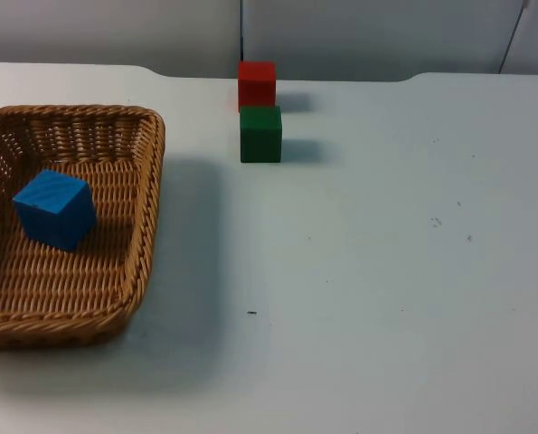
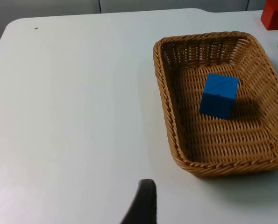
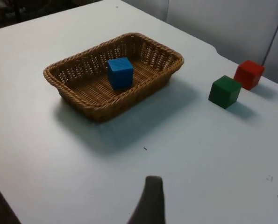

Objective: Pick up the basket with the left hand and place the blue cube into the basket with the right hand.

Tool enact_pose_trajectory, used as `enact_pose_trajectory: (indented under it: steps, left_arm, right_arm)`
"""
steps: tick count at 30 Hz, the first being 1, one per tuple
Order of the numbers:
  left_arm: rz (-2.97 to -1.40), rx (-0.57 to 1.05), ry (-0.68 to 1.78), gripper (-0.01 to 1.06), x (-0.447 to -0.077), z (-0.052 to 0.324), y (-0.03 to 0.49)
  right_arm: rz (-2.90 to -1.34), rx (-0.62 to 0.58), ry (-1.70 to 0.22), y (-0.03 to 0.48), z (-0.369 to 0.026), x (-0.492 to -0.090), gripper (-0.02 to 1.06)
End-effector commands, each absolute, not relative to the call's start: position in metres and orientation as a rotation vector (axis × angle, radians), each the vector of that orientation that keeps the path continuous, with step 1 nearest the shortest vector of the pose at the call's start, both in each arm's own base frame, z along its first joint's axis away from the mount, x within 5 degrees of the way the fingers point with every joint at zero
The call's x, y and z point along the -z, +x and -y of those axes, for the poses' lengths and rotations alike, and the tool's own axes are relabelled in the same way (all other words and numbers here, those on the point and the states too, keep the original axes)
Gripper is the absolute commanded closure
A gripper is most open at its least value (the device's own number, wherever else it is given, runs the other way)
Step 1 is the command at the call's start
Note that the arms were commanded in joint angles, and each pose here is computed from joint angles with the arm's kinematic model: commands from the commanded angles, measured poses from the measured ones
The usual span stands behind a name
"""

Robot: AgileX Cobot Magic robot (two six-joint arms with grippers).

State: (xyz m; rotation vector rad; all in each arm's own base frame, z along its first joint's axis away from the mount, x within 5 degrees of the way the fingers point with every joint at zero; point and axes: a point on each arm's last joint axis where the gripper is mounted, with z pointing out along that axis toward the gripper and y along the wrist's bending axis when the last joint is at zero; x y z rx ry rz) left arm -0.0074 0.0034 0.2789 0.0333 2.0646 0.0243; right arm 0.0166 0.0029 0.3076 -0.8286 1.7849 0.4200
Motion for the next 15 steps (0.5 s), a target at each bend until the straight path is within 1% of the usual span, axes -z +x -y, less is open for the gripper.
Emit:
enact_pose_trajectory:
  steps: [1, 5, 8, 11, 12, 14, 15]
  left_arm:
    - [-2.048, -0.007, 0.020, 0.28, -0.279, -0.003, -0.007]
    - [-2.048, -0.007, 0.020, 0.28, -0.279, -0.003, -0.007]
    - [-2.048, -0.006, 0.023, 0.28, -0.279, -0.003, -0.007]
    - [-2.048, -0.006, 0.033, 0.25, -0.279, -0.003, -0.007]
    - [-2.048, -0.006, 0.033, 0.21, -0.279, -0.003, -0.007]
    - [-2.048, -0.006, 0.033, 0.07, -0.279, -0.003, -0.007]
    - [-2.048, -0.006, 0.033, 0.00, -0.279, -0.003, -0.007]
  right_arm:
    - [-1.786, -0.418, -0.785, 0.012, 0.006, -0.304, 0.32]
    - [-1.764, -0.431, -0.746, 0.005, 0.017, -0.301, 0.32]
    - [-1.804, -0.418, -0.758, 0.004, 0.018, -0.298, 0.32]
    - [-1.838, -0.397, -0.780, 0.004, 0.018, -0.293, 0.32]
    - [-1.864, -0.388, -0.790, 0.004, 0.018, -0.289, 0.32]
    - [-1.907, -0.374, -0.808, 0.005, 0.017, -0.281, 0.32]
    - [-1.900, -0.398, -0.812, 0.005, 0.015, -0.280, 0.32]
